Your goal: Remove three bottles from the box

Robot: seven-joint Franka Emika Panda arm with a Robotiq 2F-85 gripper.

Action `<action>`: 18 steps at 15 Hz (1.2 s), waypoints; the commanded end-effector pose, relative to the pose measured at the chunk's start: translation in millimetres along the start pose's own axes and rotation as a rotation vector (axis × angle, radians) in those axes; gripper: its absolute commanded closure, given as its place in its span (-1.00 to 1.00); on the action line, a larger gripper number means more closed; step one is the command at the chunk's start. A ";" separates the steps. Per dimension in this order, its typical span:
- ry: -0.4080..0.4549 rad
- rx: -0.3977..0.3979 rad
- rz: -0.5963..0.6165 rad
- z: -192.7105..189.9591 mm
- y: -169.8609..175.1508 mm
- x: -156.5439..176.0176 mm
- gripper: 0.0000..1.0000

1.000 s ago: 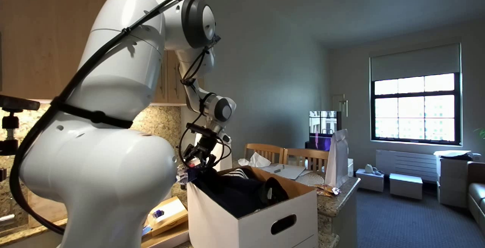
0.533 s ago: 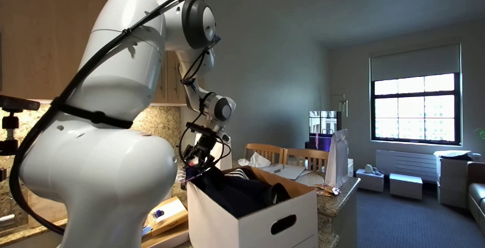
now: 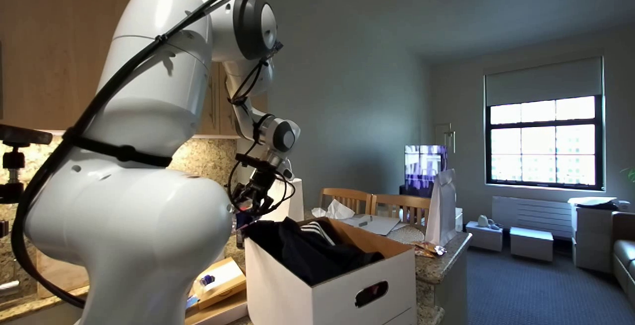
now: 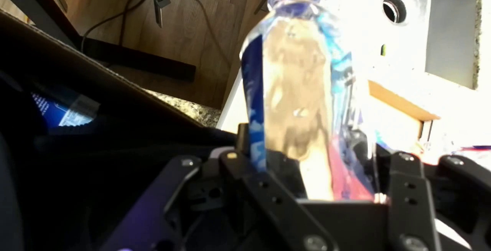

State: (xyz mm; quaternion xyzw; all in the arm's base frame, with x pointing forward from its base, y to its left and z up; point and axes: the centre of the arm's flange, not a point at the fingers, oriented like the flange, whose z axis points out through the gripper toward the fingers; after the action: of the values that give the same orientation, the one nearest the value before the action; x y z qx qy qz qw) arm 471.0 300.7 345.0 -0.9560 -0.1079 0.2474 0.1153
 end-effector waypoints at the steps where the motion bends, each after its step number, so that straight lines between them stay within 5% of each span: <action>1: -0.014 -0.021 -0.097 -6.3 -28.4 -33.6 0.30; 8: -0.185 -0.091 -0.218 48.5 -75.1 -36.4 0.30; 14: -0.222 -0.189 -0.318 101.6 -116.1 -35.1 0.30; 15: -0.220 -0.190 -0.344 105.0 -126.0 -36.0 -0.70; 18: -0.047 -0.141 -0.393 99.8 -155.8 -34.2 -0.93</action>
State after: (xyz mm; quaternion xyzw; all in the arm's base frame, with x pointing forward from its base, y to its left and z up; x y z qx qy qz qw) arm 366.7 436.1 302.4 -0.9077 -0.2915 0.2949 0.0643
